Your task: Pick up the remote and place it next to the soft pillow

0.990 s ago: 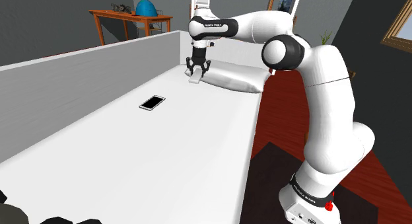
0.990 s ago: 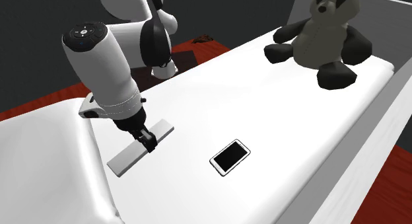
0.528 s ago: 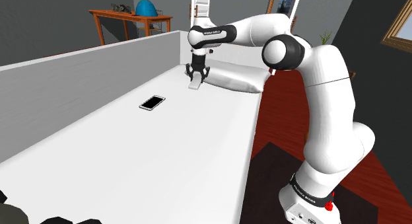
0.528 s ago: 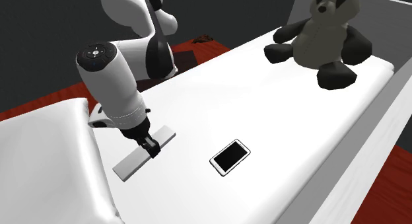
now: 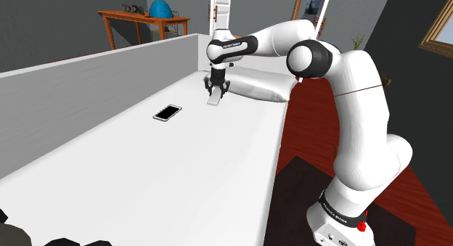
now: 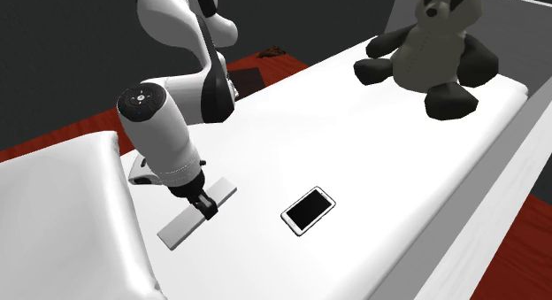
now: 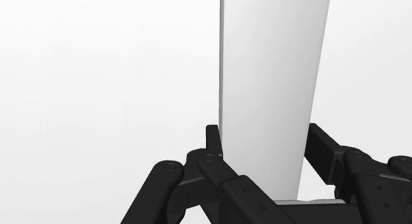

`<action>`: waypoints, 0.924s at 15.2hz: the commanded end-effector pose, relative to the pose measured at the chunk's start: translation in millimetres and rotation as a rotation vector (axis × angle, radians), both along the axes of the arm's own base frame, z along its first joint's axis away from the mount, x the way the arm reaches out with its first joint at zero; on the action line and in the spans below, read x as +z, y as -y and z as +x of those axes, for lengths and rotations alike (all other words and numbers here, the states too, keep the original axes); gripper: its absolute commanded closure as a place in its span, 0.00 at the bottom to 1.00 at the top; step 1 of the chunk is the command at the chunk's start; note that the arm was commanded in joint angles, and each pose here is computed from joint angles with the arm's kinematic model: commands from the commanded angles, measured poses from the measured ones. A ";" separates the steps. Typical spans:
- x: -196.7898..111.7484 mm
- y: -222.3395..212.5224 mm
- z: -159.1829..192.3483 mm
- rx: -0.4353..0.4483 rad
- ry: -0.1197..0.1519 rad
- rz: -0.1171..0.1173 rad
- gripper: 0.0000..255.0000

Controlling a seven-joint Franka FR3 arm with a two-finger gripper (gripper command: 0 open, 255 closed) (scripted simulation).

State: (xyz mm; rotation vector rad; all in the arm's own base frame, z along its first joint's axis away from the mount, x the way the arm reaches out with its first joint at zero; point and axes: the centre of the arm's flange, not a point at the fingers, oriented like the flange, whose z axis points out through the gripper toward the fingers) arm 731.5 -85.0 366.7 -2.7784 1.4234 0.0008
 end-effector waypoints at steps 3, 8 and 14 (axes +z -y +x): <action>-23.1 -1.0 -0.4 0.000 0.001 0.000 1.00; -23.1 -1.0 -0.4 0.000 0.001 0.000 1.00; -23.1 -1.0 -0.4 0.000 0.001 0.000 0.00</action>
